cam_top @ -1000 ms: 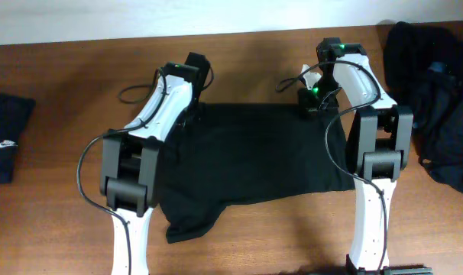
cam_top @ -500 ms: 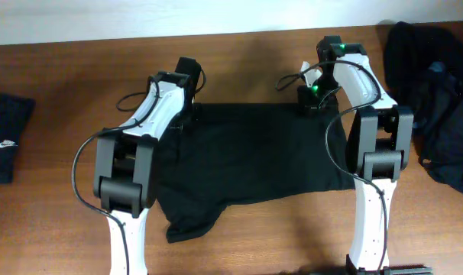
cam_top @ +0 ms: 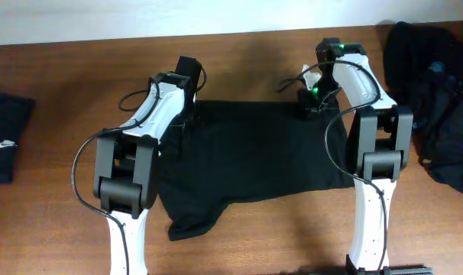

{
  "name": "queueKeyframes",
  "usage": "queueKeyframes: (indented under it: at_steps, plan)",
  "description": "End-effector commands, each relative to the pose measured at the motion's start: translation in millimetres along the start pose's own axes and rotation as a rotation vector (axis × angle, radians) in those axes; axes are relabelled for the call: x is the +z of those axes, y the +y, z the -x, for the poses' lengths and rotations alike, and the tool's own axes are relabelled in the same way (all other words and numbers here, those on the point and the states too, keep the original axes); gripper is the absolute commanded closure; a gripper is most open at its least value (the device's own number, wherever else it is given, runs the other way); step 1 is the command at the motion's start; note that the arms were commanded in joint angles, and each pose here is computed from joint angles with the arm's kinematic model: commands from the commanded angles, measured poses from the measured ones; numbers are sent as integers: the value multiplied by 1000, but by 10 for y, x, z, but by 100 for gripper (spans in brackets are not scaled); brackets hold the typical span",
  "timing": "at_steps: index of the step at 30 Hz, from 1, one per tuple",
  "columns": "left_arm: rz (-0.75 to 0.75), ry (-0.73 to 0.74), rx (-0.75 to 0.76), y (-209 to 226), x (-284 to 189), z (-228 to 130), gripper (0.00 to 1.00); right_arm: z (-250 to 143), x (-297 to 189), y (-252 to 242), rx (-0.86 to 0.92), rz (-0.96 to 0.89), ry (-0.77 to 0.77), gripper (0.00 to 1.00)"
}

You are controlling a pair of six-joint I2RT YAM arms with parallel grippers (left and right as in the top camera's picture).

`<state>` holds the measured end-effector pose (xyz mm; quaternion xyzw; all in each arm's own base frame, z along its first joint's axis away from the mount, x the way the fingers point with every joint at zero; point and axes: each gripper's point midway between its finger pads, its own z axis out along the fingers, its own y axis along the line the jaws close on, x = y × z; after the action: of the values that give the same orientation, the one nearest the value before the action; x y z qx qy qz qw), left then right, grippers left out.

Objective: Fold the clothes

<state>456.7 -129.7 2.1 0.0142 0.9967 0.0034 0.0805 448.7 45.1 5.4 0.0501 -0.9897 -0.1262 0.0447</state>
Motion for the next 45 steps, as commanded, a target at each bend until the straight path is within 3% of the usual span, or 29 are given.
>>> queueKeyframes:
  at_steps: [1, 29, 36, 39, 45]
  plan:
    - [-36, 58, 0, -113, 209, -166, 99, -120, -8, 1, 15, -22, 42, 78]
    - [9, 101, -4, 57, 205, -256, 100, -726, -333, -178, 144, -192, 288, 84]
    - [7, 93, -6, 58, 208, -235, 99, -336, -533, -142, 140, -193, 74, 85]
    - [8, 93, -6, 58, 207, -236, 99, -263, -601, -216, 204, -224, 22, 74]
    - [1, 86, -6, 42, 209, -218, 100, -157, -597, -285, 231, -222, -23, 66]
